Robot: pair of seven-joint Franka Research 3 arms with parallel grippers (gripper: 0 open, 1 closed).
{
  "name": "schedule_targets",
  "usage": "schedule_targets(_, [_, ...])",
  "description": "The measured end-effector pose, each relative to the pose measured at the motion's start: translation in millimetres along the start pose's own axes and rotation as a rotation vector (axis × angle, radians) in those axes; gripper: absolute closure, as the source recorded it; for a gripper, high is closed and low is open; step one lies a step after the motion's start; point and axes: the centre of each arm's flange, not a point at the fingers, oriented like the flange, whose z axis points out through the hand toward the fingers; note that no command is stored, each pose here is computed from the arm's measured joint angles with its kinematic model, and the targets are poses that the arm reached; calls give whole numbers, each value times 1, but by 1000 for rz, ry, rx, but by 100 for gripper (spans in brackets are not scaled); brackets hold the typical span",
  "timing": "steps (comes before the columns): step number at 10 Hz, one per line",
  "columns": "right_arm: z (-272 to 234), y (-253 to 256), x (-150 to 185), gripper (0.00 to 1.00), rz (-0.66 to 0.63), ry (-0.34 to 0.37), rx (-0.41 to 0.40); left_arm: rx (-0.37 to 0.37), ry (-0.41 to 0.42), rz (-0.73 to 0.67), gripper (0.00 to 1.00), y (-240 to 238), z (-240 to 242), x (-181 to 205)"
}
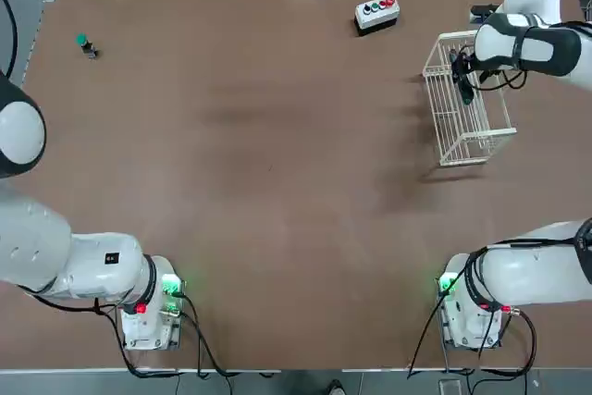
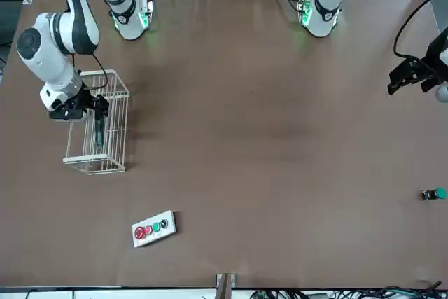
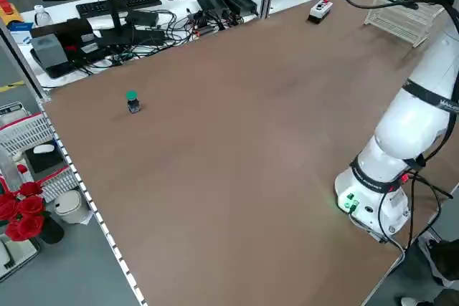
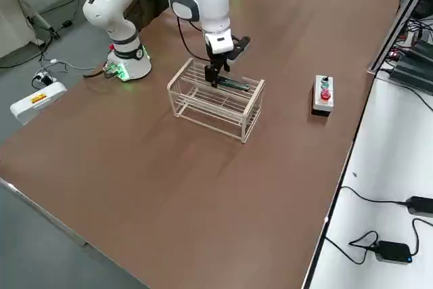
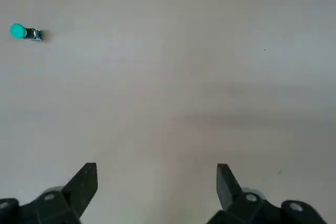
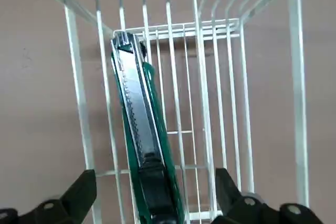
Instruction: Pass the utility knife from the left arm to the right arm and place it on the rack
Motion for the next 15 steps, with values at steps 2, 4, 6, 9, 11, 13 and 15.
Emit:
schedule_targets(2, [-39, 1, 14, 0, 0, -16, 5, 0, 0, -1, 0, -1, 0, 0])
schedule_targets(4, [-101, 2, 31, 0, 0, -16, 10, 0, 0, -2, 0, -2, 0, 0])
schedule_targets(6, [-166, 1, 43, 0, 1, -16, 19, 0, 0, 2, 0, 0, 0, 0])
schedule_targets(9, [-251, -16, 46, 0, 26, -10, 14, 0, 0, 10, 0, 0, 0, 0])
schedule_targets(11, [-279, -22, 52, 0, 35, 37, 13, 0, 0, 29, 0, 1, 0, 0])
schedule_targets(13, [-285, -25, 69, 0, 46, 55, 3, 0, 0, 29, 0, 1, 0, 0])
schedule_targets(15, [-281, -30, 90, 0, 61, 56, 6, 0, 0, 27, 0, 1, 0, 0])
